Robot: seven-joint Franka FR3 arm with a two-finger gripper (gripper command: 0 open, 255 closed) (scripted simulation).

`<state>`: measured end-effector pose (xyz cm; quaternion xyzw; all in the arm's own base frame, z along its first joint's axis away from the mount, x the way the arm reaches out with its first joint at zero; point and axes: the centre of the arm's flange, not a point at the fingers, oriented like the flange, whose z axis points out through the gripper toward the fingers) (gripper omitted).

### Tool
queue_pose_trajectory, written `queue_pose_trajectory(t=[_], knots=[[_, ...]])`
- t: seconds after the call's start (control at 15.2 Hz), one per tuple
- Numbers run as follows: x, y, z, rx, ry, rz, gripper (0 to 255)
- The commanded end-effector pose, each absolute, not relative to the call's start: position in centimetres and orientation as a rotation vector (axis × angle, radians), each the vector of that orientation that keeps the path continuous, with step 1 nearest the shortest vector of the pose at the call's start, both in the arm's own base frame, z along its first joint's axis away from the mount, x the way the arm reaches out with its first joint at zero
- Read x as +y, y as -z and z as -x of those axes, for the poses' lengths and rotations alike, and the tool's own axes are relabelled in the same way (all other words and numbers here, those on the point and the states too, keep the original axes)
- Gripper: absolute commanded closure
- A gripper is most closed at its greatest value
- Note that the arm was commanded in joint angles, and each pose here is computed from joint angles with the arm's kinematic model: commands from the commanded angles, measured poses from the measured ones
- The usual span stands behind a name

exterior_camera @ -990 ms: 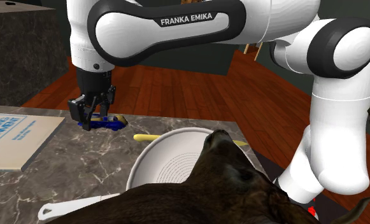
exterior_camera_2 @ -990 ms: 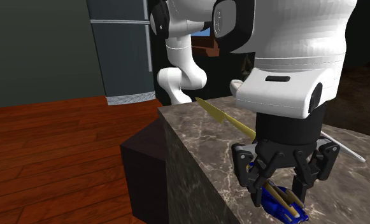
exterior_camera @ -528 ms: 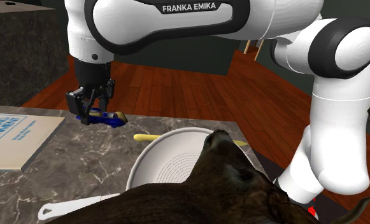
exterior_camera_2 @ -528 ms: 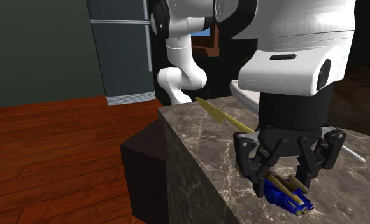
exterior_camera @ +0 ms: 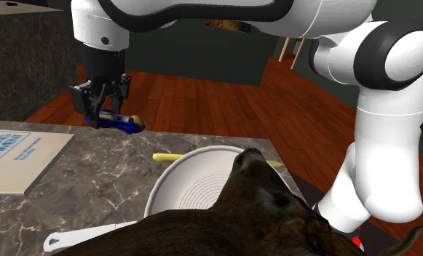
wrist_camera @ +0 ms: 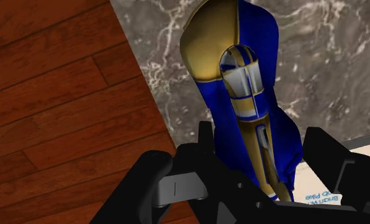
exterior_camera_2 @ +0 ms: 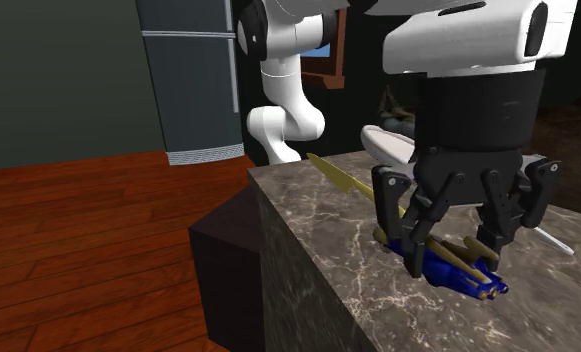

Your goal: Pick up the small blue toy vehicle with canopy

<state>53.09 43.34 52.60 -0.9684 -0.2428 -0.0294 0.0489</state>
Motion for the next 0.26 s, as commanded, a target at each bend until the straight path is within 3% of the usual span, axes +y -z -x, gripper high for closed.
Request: queue_pose_trajectory(t=[0.0, 0.2], knots=[[43.32, -53.76, -53.14, -0.740, 0.089, 2.951, 255], [43.32, -54.37, -53.14, -0.740, 0.089, 2.951, 255]])
